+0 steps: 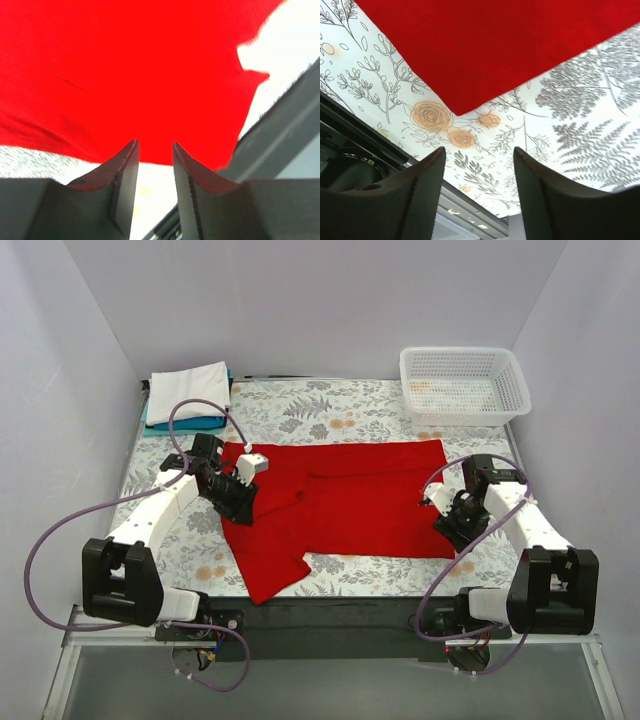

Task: Fold and stack the t-shirts
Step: Fold the tshirt

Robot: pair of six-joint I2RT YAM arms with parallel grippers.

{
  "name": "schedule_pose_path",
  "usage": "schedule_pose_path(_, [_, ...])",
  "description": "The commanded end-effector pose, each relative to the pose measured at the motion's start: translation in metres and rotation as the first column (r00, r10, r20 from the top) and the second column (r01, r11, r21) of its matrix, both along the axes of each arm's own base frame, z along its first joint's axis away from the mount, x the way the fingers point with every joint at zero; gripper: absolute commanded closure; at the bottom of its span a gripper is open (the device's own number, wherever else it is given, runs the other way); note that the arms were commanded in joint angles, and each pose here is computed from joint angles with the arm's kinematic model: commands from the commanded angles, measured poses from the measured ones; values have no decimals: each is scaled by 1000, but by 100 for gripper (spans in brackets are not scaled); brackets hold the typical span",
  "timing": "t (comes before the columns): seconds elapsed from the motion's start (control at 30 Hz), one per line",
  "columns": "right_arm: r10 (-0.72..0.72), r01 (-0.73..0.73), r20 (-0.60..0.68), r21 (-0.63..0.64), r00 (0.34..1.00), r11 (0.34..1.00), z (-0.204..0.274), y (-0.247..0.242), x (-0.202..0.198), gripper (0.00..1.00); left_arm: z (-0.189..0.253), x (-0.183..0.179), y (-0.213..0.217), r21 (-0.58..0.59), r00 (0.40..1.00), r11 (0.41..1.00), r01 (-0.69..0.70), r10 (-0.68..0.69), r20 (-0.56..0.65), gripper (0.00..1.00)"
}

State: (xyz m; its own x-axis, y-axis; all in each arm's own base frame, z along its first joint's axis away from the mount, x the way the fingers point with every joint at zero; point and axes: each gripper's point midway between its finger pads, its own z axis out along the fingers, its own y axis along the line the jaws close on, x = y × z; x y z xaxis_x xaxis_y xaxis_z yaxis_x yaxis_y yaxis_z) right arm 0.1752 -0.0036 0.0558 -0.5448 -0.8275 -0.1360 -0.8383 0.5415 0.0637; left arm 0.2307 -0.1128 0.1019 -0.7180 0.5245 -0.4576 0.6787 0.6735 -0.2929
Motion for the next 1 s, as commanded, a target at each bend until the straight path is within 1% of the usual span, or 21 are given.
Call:
schedule_pose_path(0.0, [72, -71, 109, -16, 991, 997, 23, -4, 15, 36, 7, -35, 5, -12, 992, 992, 128, -129, -5, 67])
schedule_pose_path(0.03, [76, -76, 122, 1, 990, 997, 25, 0, 16, 31, 5, -39, 7, -5, 990, 990, 143, -143, -6, 66])
schedule_pose_path(0.1, [85, -89, 118, 31, 989, 996, 23, 9, 16, 30, -6, -50, 12, 16, 984, 984, 178, -177, -24, 62])
schedule_pose_path(0.17, [89, -91, 58, 36, 994, 995, 10, 17, 8, 33, -19, -63, 17, 55, 969, 968, 246, -243, -43, 59])
schedule_pose_path(0.2, [88, -90, 39, 43, 995, 995, 6, 20, 6, 35, -23, -65, 20, 84, 963, 960, 268, -266, -36, 58])
schedule_pose_path(0.23, [90, -91, 20, 47, 996, 995, -3, 23, 4, 39, -24, -68, 17, 117, 947, 940, 320, -322, 0, 58])
schedule_pose_path(0.27, [107, -107, 18, 49, 994, 993, -6, 28, 3, 40, -27, -63, 20, 168, 938, 927, 334, -345, 40, 58])
schedule_pose_path(0.3, [107, -108, 17, 46, 994, 993, -9, 30, 1, 41, -35, -70, 21, 191, 928, 914, 357, -370, 40, 58])
schedule_pose_path(0.33, [114, -116, 44, 44, 992, 992, -11, 33, 6, 41, -33, -72, 16, 213, 906, 894, 394, -417, 77, 58])
schedule_pose_path(0.37, [123, -125, 36, 41, 992, 991, -16, 34, 1, 41, -36, -72, 18, 242, 898, 883, 403, -433, 82, 58])
schedule_pose_path(0.4, [146, -147, 37, 32, 989, 989, -19, 37, 0, 42, -39, -72, 17, 249, 891, 876, 413, -445, 90, 58])
schedule_pose_path(0.5, [178, -179, 53, 5, 983, 984, -30, 40, -3, 44, -52, -78, 20, 268, 880, 855, 445, -473, 49, 58])
schedule_pose_path(0.67, [197, -196, 54, -22, 979, 980, -38, 41, -7, 46, -50, -73, 14, 252, 884, 864, 435, -463, 63, 58])
schedule_pose_path(0.8, [211, -208, 74, -48, 975, 977, -43, 38, -6, 47, -52, -73, 15, 254, 880, 861, 441, -471, 66, 58])
schedule_pose_path(0.9, [215, -210, 77, -66, 974, 975, -48, 35, -7, 57, -51, -73, 12, 246, 871, 856, 455, -485, 76, 58])
schedule_pose_path(0.97, [217, -212, 72, -71, 974, 975, -53, 34, -9, 69, -54, -74, 12, 258, 866, 847, 465, -496, 65, 57])
